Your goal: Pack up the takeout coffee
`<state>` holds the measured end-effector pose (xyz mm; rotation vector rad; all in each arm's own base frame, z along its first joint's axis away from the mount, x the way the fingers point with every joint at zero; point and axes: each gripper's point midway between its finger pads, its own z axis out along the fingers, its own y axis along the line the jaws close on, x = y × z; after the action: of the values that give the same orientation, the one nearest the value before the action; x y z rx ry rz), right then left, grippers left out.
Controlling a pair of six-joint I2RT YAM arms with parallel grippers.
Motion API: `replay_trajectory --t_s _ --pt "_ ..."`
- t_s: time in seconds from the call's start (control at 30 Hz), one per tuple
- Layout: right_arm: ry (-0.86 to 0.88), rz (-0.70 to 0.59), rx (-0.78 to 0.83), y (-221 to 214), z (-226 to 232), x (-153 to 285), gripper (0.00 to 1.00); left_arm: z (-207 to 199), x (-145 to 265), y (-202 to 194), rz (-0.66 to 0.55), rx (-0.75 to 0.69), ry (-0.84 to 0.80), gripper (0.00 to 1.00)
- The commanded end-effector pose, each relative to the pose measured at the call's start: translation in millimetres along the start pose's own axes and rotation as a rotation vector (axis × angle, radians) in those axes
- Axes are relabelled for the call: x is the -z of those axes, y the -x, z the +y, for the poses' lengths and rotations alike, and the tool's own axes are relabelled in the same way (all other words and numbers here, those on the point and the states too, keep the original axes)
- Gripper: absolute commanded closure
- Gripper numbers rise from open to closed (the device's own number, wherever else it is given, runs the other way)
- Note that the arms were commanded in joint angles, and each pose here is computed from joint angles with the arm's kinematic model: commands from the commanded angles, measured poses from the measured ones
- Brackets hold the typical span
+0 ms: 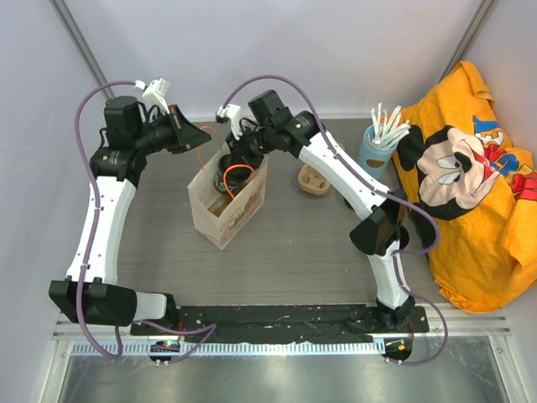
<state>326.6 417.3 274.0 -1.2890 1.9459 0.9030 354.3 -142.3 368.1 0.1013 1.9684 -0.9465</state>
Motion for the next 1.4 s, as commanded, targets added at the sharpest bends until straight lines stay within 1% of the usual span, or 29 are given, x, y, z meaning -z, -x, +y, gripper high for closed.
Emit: replay_trajectory --t_s 0.0,0.17,0.4,0.53,0.67,0.87,1.13,1.2,1.37 --pt "-0.059 -0.028 0.063 15 2 -3 0.99 -16 12 11 -0.042 -0.037 -0.039 0.98" --pt "-0.046 -0.011 0.098 12 16 -11 0.99 -12 10 9 -0.039 -0.033 -0.026 0.98" --pt "-0.044 0.026 0.119 -2 11 -23 0.99 1 10 6 -0.038 -0.033 0.032 0.98" --pt "-0.041 0.053 0.198 -12 7 -22 0.99 5 9 7 -0.038 -0.043 0.043 0.99" --pt "-0.043 0.087 0.332 -21 -1 -22 0.99 4 8 6 -0.033 -0.038 0.023 0.99" --pt "-0.011 0.102 0.408 -24 -12 -20 0.99 7 6 4 -0.026 -0.028 0.023 0.99" --pt "0.093 0.152 0.558 -35 -4 -16 0.99 11 3 3 -0.018 -0.023 0.019 0.99" --pt "0.114 0.160 0.574 -37 -3 -16 0.99 12 1 1 -0.012 -0.017 0.015 0.99" --pt "0.137 0.147 0.628 -31 2 -18 0.99 8 0 -1 0.003 -0.017 -0.020 0.98"
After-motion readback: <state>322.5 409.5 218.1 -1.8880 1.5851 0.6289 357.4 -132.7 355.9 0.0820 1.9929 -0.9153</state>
